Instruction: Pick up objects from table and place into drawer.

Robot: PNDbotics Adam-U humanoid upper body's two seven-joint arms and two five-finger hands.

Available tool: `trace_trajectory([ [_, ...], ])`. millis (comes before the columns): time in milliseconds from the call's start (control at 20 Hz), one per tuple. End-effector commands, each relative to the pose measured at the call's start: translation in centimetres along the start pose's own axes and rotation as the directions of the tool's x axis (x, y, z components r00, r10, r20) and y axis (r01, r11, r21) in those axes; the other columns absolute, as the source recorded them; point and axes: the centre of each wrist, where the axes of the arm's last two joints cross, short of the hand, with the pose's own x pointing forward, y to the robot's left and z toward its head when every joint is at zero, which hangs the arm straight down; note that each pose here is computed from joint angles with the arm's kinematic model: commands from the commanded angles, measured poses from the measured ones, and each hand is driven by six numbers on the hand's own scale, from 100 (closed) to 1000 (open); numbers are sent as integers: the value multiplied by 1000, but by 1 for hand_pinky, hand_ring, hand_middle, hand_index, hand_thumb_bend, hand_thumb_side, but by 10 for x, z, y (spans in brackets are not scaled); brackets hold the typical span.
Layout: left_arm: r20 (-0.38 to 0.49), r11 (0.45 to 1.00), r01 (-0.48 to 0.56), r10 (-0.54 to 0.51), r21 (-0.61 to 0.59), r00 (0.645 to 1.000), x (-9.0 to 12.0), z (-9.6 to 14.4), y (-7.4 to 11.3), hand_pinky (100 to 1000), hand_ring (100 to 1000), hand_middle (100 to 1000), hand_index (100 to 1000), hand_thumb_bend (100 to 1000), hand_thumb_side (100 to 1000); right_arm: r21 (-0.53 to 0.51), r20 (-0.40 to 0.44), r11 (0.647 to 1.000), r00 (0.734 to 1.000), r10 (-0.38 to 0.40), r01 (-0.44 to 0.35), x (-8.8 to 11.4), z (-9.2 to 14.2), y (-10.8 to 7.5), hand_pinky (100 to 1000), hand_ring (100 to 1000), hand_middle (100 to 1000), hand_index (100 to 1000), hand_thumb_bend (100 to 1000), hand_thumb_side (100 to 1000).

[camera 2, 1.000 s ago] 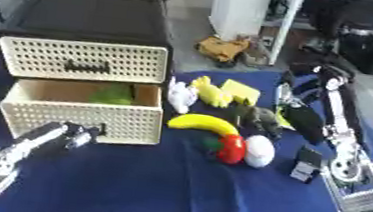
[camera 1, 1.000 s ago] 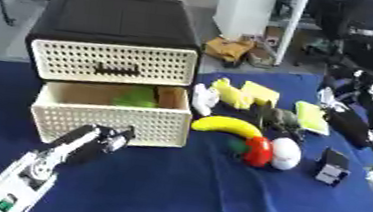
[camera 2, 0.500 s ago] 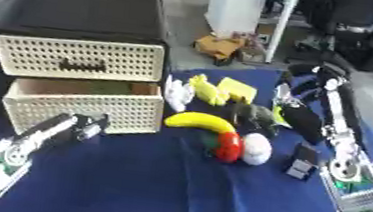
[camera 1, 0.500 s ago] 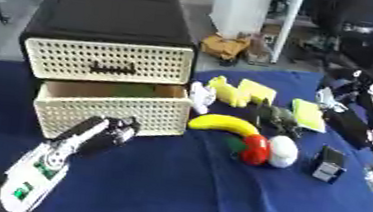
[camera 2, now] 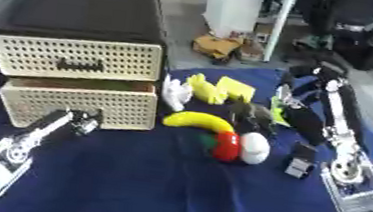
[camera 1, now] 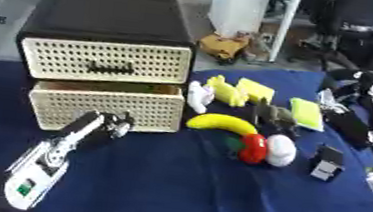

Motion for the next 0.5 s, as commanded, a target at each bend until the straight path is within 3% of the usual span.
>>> trace_trajectory([
  [50, 10, 998, 3, -3, 68, 1000, 6, -6, 14, 100, 100, 178, 710, 207, 1000, -10, 25, 1000, 1000, 13, -13, 3, -4, -6, 445, 557, 662, 734, 100, 539],
  [500, 75, 991, -33, 24, 128, 997, 17, -4, 26, 100, 100, 174, 706, 237, 1000, -8, 25, 1000, 1000, 10, -10, 2, -4, -6, 446, 556, 659, 735, 100, 544],
])
